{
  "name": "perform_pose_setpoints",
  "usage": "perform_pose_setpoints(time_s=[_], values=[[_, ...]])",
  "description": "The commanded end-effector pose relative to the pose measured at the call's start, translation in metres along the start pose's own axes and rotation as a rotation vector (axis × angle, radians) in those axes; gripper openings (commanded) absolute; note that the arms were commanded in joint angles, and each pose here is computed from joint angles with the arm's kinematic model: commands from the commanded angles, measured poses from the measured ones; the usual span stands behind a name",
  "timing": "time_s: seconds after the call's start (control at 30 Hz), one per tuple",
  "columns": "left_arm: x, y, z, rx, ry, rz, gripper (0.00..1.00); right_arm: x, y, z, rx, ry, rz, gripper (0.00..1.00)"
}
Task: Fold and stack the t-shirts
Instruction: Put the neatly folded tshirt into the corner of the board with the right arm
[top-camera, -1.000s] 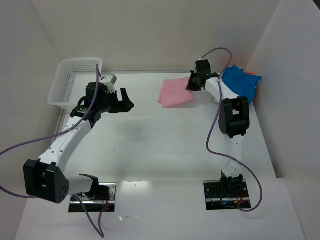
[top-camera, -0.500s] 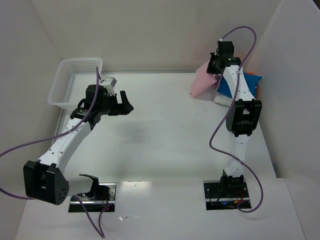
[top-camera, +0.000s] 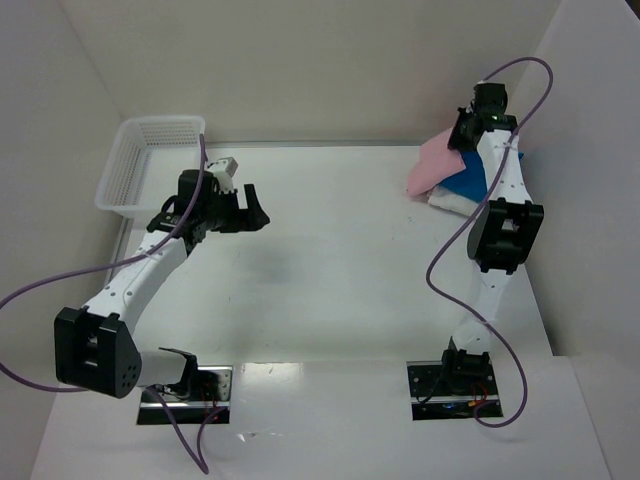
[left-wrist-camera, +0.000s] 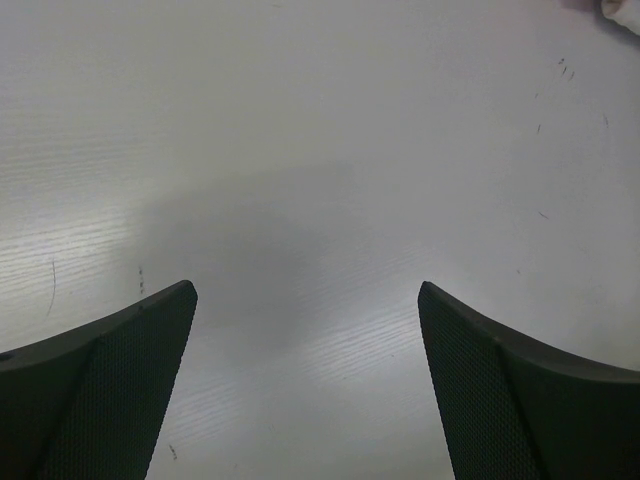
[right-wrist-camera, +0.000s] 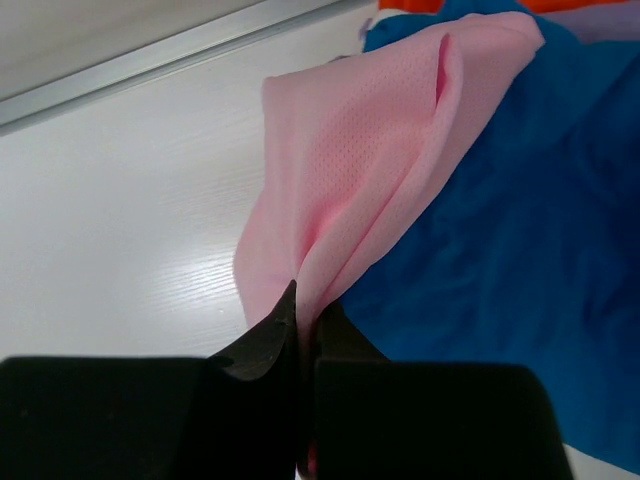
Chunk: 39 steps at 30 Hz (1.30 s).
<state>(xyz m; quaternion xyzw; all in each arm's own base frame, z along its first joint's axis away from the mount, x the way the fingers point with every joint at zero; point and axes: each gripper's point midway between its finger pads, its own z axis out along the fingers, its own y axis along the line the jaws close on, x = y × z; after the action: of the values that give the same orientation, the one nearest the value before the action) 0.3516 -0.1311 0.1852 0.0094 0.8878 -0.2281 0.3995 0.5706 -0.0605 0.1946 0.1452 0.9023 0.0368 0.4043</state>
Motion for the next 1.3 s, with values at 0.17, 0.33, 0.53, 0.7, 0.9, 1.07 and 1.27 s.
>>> perform_pose_setpoints(time_s=[0.17, 0.33, 0.53, 0.7, 0.9, 1.07, 1.27], values=[[0.0, -0.002, 0.006, 0.037, 0.004, 0.018, 0.99, -0.063, -0.022, -0.06, -0.014, -0.162, 0.014, 0.0], [0.002, -0.003, 0.008, 0.045, 0.014, 0.016, 0.99, -0.077, -0.031, -0.074, -0.004, -0.204, 0.023, 0.0], [0.003, -0.005, 0.011, 0.06, 0.021, 0.016, 0.99, -0.09, -0.054, -0.087, 0.042, -0.245, 0.045, 0.0], [0.008, -0.004, 0.015, 0.065, 0.042, 0.002, 0.99, -0.095, -0.069, -0.094, 0.081, -0.263, 0.059, 0.0], [0.008, -0.004, 0.015, 0.065, 0.042, 0.0, 0.99, -0.1, -0.082, -0.102, 0.142, -0.284, 0.07, 0.0], [0.008, -0.006, 0.015, 0.074, 0.045, 0.0, 0.99, -0.093, -0.098, -0.106, 0.21, -0.277, 0.084, 0.0], [0.011, -0.006, 0.017, 0.078, 0.056, -0.003, 0.99, -0.085, -0.12, -0.102, 0.277, -0.265, 0.114, 0.01]])
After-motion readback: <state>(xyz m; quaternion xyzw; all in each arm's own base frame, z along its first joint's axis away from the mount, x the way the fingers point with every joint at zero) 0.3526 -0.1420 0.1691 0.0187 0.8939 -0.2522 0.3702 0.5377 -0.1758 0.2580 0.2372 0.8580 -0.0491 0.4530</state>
